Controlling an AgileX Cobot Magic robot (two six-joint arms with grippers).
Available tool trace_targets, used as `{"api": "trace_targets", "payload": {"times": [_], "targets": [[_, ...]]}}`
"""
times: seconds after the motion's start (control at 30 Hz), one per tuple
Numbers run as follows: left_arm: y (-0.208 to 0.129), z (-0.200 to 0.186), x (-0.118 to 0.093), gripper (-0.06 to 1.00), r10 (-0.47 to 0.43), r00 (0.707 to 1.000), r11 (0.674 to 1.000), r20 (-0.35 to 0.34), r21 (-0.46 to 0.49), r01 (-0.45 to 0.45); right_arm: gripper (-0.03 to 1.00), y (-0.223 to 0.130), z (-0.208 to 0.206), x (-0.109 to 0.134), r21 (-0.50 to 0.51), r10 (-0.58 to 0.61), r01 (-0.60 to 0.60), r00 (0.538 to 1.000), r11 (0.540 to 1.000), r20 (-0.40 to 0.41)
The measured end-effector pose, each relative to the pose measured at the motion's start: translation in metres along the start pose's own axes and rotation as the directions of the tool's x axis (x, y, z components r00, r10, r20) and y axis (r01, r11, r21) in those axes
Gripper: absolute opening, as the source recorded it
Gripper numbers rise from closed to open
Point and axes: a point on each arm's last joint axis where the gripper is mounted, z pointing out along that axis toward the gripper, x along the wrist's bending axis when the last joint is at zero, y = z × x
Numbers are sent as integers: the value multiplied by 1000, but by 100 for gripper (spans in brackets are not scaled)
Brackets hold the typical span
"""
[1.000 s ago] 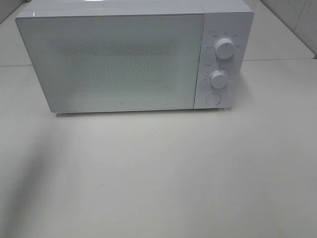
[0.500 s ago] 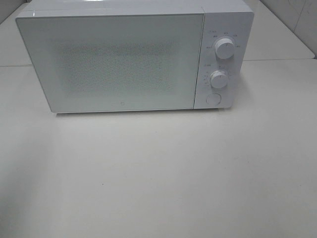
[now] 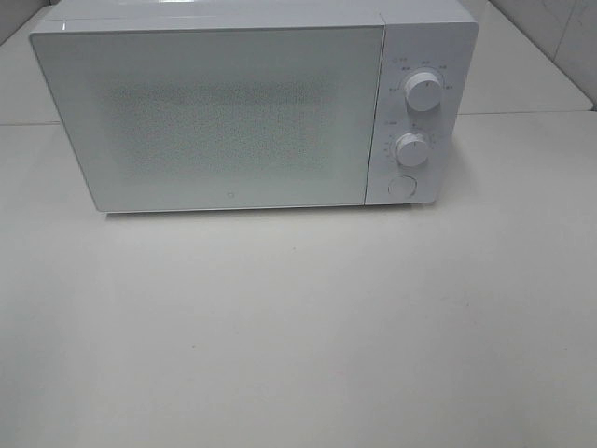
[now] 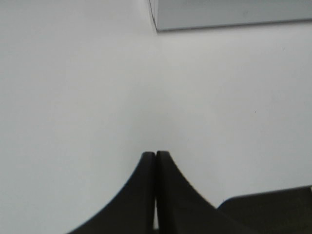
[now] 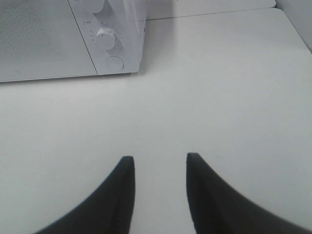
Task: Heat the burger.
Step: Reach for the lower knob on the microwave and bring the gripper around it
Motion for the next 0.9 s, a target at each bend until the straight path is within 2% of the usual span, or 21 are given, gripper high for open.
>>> {"api": "trace_targets", "payload": {"times": [0.07,0.1,0.2,0.47,0.9], "targets": [[-3,-4,0,0,0,1000,1000,2,-31,0,34,0,0,0,0,0,0,1000,1000,0],[-10,-14,1,0,0,1000,995,7,-104,0,34,0,0,0,0,0,0,1000,1000,0],[-15,-19,0,0,11,1000,990,14,-139,-9,34,0,0,0,0,0,0,1000,1000,0],[-16,-13,-1,0,64,998,985,27,-160,-59,34,0,0,0,0,0,0,1000,1000,0],[-15,-11,-1,0,70,997,983,26,-169,-64,34,0,0,0,0,0,0,1000,1000,0]]}}
